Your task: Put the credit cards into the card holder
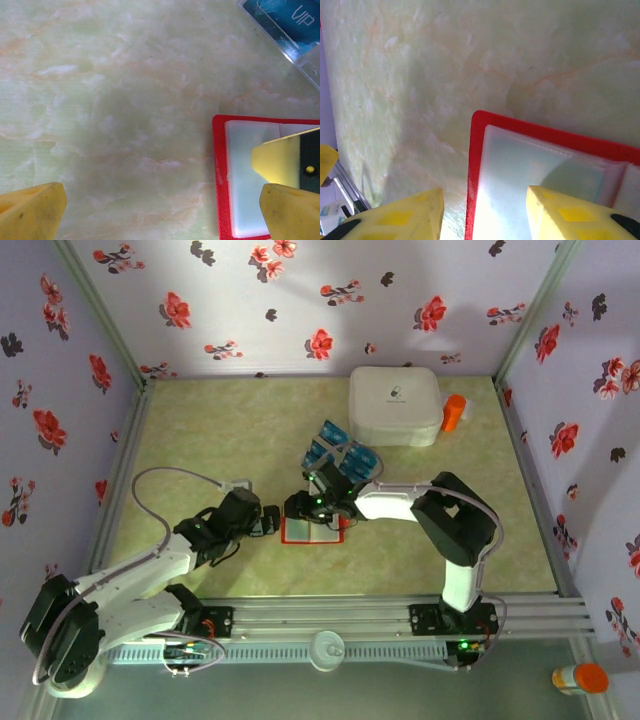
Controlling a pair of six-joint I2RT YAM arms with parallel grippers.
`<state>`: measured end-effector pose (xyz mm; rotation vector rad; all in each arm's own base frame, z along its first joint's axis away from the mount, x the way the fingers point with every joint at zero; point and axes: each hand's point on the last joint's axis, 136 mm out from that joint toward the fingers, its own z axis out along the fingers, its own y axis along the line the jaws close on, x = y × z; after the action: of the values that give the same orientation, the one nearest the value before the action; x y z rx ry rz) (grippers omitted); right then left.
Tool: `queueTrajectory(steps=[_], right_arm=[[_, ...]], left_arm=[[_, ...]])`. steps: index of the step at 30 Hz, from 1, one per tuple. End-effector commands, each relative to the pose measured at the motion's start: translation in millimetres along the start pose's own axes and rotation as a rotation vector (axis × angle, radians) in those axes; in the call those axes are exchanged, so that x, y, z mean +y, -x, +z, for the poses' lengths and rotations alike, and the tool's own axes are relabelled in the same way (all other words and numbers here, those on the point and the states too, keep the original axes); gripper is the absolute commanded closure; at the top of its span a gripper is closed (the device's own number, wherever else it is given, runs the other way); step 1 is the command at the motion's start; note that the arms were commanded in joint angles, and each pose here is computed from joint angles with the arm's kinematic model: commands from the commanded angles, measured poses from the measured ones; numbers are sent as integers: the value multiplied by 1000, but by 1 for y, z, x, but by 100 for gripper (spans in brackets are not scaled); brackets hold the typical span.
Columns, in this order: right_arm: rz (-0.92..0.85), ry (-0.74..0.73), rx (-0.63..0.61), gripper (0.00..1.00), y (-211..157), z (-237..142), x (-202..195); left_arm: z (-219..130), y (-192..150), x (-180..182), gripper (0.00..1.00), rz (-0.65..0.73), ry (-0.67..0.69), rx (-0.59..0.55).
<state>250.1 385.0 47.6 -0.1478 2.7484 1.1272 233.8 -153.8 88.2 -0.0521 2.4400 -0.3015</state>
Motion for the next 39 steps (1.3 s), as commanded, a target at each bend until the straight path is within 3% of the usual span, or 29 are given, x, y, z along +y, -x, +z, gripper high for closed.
queueTrajectory(steps=[1, 5, 13, 39], right_arm=[[0, 12, -1, 59, 1, -8, 1], [9, 9, 5, 74, 2, -5, -4], [25, 5, 34, 83, 0, 8, -11], [38, 3, 35, 86, -1, 12, -14]], left_arm=[[2, 3, 0, 0, -14, 8, 1], [4, 2, -3, 0, -9, 3, 12], [12, 0, -14, 0, -11, -30, 34], [42, -44, -31, 0, 102, 0, 120]])
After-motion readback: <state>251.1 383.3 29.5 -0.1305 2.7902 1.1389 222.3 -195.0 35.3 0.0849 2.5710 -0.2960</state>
